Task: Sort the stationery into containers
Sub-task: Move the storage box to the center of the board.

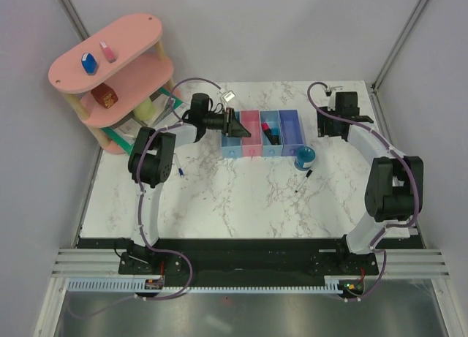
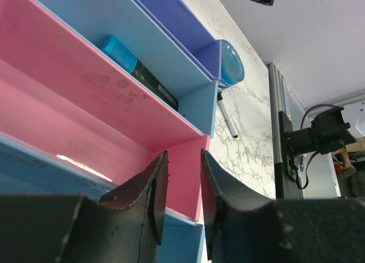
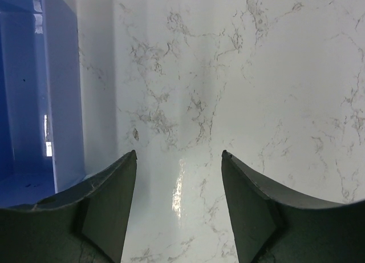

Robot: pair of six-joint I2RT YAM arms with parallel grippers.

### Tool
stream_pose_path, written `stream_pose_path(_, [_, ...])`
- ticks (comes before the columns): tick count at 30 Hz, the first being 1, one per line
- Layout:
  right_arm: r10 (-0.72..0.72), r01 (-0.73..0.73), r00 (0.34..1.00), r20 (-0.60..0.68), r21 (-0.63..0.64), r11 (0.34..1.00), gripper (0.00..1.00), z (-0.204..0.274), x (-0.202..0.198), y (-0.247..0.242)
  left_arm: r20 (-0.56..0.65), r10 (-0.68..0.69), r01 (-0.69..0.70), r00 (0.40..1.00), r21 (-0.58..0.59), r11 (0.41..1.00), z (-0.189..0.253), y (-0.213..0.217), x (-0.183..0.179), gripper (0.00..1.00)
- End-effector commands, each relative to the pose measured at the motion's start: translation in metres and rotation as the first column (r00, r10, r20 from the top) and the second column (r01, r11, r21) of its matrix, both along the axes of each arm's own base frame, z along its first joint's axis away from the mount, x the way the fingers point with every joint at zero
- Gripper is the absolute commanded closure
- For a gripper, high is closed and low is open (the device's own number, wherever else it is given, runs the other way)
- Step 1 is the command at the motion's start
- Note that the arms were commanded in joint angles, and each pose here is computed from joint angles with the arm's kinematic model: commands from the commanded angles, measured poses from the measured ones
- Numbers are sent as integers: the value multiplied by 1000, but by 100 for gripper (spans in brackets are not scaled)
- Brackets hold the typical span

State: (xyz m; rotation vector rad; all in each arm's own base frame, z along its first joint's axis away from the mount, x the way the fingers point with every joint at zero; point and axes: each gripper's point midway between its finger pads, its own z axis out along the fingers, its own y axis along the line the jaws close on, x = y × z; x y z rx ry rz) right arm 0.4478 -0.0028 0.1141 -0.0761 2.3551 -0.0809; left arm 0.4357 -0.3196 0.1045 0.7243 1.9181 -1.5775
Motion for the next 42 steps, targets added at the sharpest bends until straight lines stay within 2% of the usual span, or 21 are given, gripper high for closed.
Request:
stream_pose_path(1, [-19, 20, 999, 37, -7, 1000, 31, 5, 20, -4, 23, -7, 6, 1000, 18, 1000, -2, -8, 2, 64])
stream_pose_path(5, [-15, 15, 1000, 23, -12, 1000, 32, -5, 34, -4, 27, -7, 6, 1000, 18, 1000, 5, -10, 1, 64])
stream_pose_path(16, [42, -41, 998, -52, 18, 999, 32, -50, 56, 20, 129, 4, -4, 992, 0, 1000, 79, -5, -3, 58])
stream_pose_path(20, [66, -65, 997, -43, 20, 998, 32, -50, 59, 32, 173, 7, -16, 985, 50, 999, 98, 3, -12, 58])
stream_pose_path(28, [104, -103, 994, -35, 29, 994, 32, -46, 57, 50, 208, 1, -32, 978, 146, 989, 101, 27, -38, 57])
stream_pose_path(37, [149, -148, 989, -23, 21, 989, 32, -40, 53, 73, 205, 36, -71, 978, 168, 983, 107, 52, -54, 56])
stream_pose_path(42, [130, -131, 991, -18, -39, 991, 31, -30, 51, 64, 228, 38, -85, 973, 198, 977, 99, 60, -62, 56])
